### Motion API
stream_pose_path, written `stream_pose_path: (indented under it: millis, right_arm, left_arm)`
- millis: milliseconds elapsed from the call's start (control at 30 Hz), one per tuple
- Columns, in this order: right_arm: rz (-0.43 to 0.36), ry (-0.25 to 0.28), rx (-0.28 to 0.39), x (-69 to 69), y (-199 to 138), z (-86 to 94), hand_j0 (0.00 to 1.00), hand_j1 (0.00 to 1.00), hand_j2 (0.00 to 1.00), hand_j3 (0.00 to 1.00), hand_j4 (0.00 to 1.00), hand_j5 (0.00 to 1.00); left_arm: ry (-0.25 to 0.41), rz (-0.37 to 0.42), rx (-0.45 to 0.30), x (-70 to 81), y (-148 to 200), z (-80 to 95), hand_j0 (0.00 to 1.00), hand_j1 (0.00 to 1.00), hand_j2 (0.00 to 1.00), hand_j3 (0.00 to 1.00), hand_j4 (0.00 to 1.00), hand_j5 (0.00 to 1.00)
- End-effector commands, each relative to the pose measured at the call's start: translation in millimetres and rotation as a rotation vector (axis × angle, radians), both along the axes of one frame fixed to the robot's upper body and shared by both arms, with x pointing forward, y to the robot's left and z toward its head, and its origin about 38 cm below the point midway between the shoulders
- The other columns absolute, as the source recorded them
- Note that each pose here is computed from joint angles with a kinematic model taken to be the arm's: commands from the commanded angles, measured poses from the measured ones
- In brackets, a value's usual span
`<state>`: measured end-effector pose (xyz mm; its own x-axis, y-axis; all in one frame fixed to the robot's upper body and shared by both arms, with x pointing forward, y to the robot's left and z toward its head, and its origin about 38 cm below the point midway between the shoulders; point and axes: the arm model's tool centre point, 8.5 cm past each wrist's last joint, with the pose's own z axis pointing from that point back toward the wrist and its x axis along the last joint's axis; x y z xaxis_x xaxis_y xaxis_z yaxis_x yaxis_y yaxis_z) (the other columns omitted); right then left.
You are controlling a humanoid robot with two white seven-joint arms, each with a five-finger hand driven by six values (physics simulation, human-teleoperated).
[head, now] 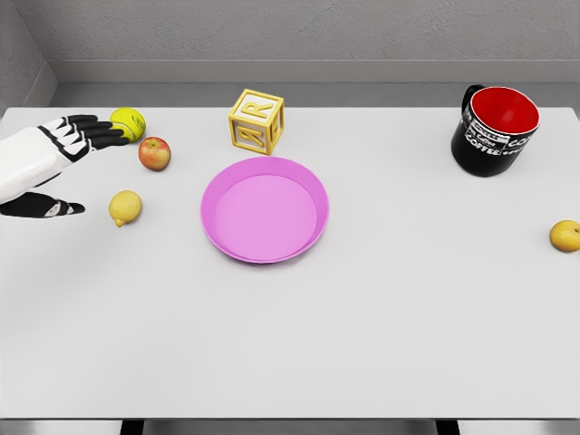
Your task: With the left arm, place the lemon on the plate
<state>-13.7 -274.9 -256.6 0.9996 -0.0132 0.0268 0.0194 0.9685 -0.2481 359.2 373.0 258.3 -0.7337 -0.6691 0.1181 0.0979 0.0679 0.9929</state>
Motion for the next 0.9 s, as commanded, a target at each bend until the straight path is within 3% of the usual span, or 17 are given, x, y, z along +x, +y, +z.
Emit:
stream_pose_path:
  millis: [0, 233, 300, 400, 600, 700, 767, 867]
  right_arm:
    - [0.000, -0.004, -0.002, 1.2, 0, -0.1, 1.00, 1.00, 1.00, 1.00, 1.00, 1.00]
    - [0.001, 0.002, -0.001, -0.4, 0, 0.1, 1.00, 1.00, 1.00, 1.00, 1.00, 1.00]
    - [0.001, 0.002, -0.001, -0.4, 0, 0.1, 1.00, 1.00, 1.00, 1.00, 1.00, 1.00]
    - [0.001, 0.002, -0.001, -0.4, 0, 0.1, 1.00, 1.00, 1.00, 1.00, 1.00, 1.00]
    - [0.001, 0.002, -0.001, -0.4, 0, 0.1, 1.00, 1.00, 1.00, 1.00, 1.00, 1.00]
    - [0.001, 0.002, -0.001, -0.4, 0, 0.1, 1.00, 1.00, 1.00, 1.00, 1.00, 1.00]
    - [0.001, 0.002, -0.001, -0.4, 0, 0.1, 1.00, 1.00, 1.00, 1.00, 1.00, 1.00]
    - [0.001, 0.002, -0.001, -0.4, 0, 0.1, 1.00, 1.00, 1.00, 1.00, 1.00, 1.00]
  left_arm:
    - [-0.001, 0.000, -0.005, 0.0, 0, 1.0, 1.00, 1.00, 1.00, 1.00, 1.00, 1.00]
    - [0.104, 0.028, 0.120, 1.9, 14, -19.0, 1.00, 1.00, 1.00, 1.00, 1.00, 1.00]
    - [0.120, 0.029, 0.160, -0.5, 14, -29.1, 1.00, 1.00, 1.00, 1.00, 1.00, 1.00]
    - [0.174, 0.038, 0.224, -2.0, 15, -61.3, 1.00, 1.00, 1.00, 1.00, 1.00, 1.00]
    - [0.247, 0.063, 0.270, -1.7, 27, -87.5, 1.00, 1.00, 1.00, 1.00, 1.00, 1.00]
    - [0.243, 0.000, 0.310, 10.1, 6, -89.6, 1.00, 1.00, 1.00, 1.00, 1.00, 1.00]
    - [0.267, -0.033, 0.322, 24.3, -8, -100.5, 1.00, 1.00, 1.00, 1.00, 1.00, 1.00]
    - [0.277, -0.031, 0.326, 33.8, -14, -110.0, 1.00, 1.00, 1.00, 1.00, 1.00, 1.00]
